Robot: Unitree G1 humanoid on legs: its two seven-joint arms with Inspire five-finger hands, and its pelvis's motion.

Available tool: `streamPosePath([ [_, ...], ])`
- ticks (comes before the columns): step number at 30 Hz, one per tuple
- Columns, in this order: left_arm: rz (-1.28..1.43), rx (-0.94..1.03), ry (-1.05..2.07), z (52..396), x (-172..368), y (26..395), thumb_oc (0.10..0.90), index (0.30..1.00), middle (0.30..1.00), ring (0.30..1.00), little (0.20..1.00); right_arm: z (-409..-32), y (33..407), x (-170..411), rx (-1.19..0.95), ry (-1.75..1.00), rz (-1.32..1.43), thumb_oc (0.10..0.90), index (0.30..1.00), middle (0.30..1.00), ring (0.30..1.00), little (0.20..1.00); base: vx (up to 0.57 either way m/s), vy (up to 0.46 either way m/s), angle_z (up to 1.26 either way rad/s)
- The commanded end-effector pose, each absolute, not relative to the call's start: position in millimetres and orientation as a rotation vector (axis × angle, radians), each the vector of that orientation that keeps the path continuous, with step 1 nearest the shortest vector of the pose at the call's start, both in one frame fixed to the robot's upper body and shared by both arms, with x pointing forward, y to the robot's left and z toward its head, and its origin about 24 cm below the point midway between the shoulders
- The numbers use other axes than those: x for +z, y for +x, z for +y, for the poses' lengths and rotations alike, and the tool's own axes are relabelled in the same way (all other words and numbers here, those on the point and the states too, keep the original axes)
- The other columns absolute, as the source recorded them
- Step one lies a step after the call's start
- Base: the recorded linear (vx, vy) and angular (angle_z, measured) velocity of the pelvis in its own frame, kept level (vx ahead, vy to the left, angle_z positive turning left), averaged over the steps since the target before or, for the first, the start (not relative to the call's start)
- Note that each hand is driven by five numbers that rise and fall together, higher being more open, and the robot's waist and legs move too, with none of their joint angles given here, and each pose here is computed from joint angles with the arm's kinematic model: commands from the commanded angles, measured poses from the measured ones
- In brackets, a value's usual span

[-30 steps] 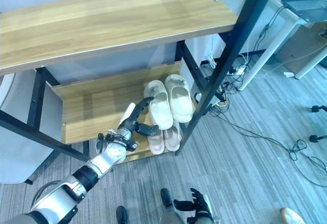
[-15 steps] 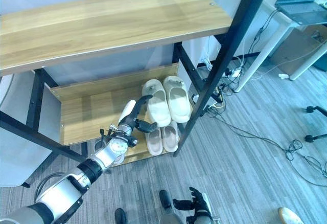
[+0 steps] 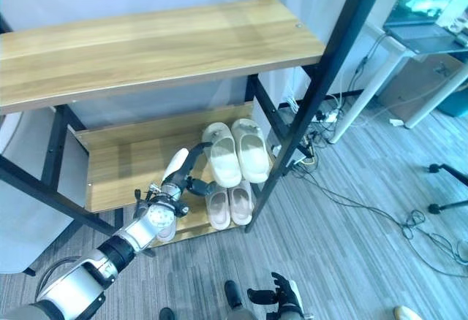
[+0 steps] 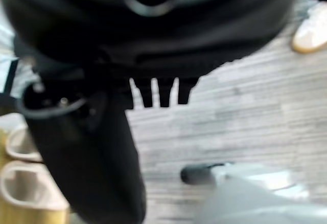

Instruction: Arrange the slippers neatly on the shoe rack.

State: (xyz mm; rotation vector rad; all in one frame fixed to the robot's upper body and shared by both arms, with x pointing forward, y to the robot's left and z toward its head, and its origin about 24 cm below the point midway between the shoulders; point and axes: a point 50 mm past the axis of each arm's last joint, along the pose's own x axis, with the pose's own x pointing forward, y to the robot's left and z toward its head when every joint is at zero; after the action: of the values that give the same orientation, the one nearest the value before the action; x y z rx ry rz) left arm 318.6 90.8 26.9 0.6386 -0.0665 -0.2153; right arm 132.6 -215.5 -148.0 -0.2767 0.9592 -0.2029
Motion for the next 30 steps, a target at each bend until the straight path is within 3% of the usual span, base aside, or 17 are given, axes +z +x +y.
streamPosePath([
  [1,-0.297,-0.153,0.583,88,83,341,0.8,0.9,0.9,0.9,0.9,-226,141,-143,-0.254,-0.256,0.924,0.8,0.9,0.9,0.9,0.9,-0.01,-0.002,0.11],
  [11,-0.216,-0.16,0.396,103,67,322,0.8,0.9,0.9,0.9,0.9,-224,124,-150,-0.252,-0.247,0.994,0.8,0.9,0.9,0.9,0.9,-0.03,0.009,0.05],
  [17,-0.132,-0.354,0.278,95,43,286,0.8,0.9,0.9,0.9,0.9,-218,109,-157,-0.211,-0.268,1.059,0.8,0.9,0.9,0.9,0.9,-0.05,0.031,0.08],
  [25,-0.014,-0.377,0.236,124,19,252,0.8,0.9,0.9,0.9,0.9,-213,117,-155,-0.187,-0.272,1.03,0.8,0.9,0.9,0.9,0.9,-0.04,-0.003,0.1],
  [28,0.063,-0.392,0.113,132,9,241,0.8,0.9,0.9,0.9,0.9,-214,119,-154,-0.174,-0.279,1.025,0.8,0.9,0.9,0.9,0.9,-0.02,-0.001,0.04],
  [30,0.22,-0.378,-0.162,142,-13,219,0.8,0.9,0.9,0.9,0.9,-213,115,-156,-0.147,-0.289,1.043,0.8,0.9,0.9,0.9,0.9,0.0,0.001,0.08],
])
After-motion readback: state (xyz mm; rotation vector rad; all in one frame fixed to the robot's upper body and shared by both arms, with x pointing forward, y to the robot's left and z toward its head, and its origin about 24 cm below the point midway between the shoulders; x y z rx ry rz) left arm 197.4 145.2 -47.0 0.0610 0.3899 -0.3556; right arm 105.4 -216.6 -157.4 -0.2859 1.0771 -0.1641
